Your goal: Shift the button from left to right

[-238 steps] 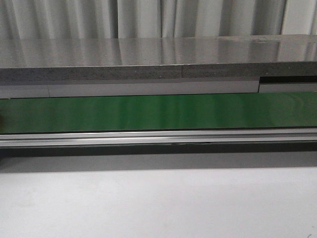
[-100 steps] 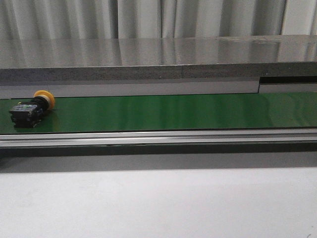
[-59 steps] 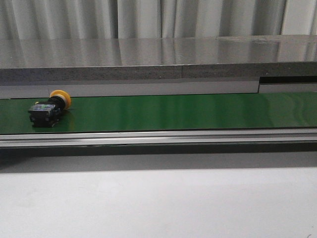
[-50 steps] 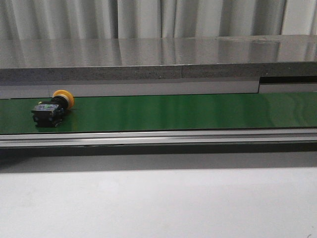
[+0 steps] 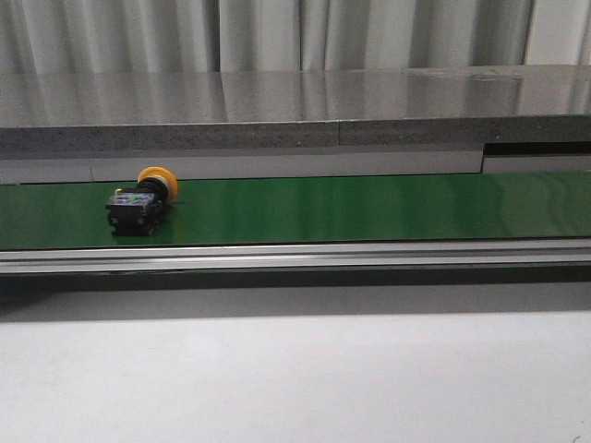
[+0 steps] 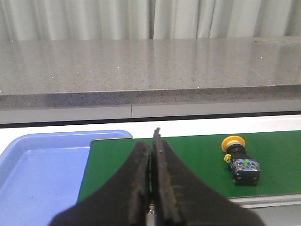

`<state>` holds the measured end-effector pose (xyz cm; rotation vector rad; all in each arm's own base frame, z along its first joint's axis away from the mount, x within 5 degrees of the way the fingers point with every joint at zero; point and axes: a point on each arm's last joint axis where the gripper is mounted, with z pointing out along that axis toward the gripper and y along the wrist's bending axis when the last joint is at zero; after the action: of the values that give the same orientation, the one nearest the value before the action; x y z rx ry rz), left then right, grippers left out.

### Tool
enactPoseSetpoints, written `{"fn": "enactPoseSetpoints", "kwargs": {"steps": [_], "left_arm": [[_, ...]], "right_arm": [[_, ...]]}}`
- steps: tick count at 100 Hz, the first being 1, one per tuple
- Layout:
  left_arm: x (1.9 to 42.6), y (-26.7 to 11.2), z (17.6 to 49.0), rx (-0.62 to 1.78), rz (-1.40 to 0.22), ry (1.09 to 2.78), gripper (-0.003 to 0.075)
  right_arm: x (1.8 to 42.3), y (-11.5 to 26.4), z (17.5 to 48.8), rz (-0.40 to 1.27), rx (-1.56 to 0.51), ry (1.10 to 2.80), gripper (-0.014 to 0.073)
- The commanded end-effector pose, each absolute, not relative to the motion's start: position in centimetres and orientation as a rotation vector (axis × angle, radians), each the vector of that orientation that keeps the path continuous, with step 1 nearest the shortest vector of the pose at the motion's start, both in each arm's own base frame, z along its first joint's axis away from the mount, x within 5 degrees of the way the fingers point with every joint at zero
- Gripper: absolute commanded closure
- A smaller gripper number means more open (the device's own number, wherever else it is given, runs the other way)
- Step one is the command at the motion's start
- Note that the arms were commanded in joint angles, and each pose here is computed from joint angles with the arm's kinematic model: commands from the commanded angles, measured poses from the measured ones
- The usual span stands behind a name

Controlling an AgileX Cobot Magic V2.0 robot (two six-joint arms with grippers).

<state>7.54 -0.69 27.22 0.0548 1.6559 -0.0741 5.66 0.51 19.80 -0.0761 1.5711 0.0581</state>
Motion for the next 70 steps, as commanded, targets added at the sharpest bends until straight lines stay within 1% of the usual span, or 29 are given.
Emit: {"fn": "enactPoseSetpoints", "kwargs": {"steps": [1,39,53,70], "left_arm": [[7.6,-0.6,28.8,0.037,-0.079,1.562,0.074],[7.6,-0.6,28.8,0.037,-0.079,1.562,0.074],[7.6,-0.6,28.8,0.037,-0.079,1.562,0.074],[7.6,-0.6,28.8,0.037,-0.079,1.562,0.074]], "right_arm": [[5.4,0.4,21.2,0.045,-0.071,1.454,0.0662],[5.3,0.4,21.6,0.046,-0.07,1.439,0.0662],[5.0,0.4,23.0,0.049,-0.075,1.451,0.0662],[4.9,0.5,25.8,0.054,-0.083,1.485,0.0662]]}}
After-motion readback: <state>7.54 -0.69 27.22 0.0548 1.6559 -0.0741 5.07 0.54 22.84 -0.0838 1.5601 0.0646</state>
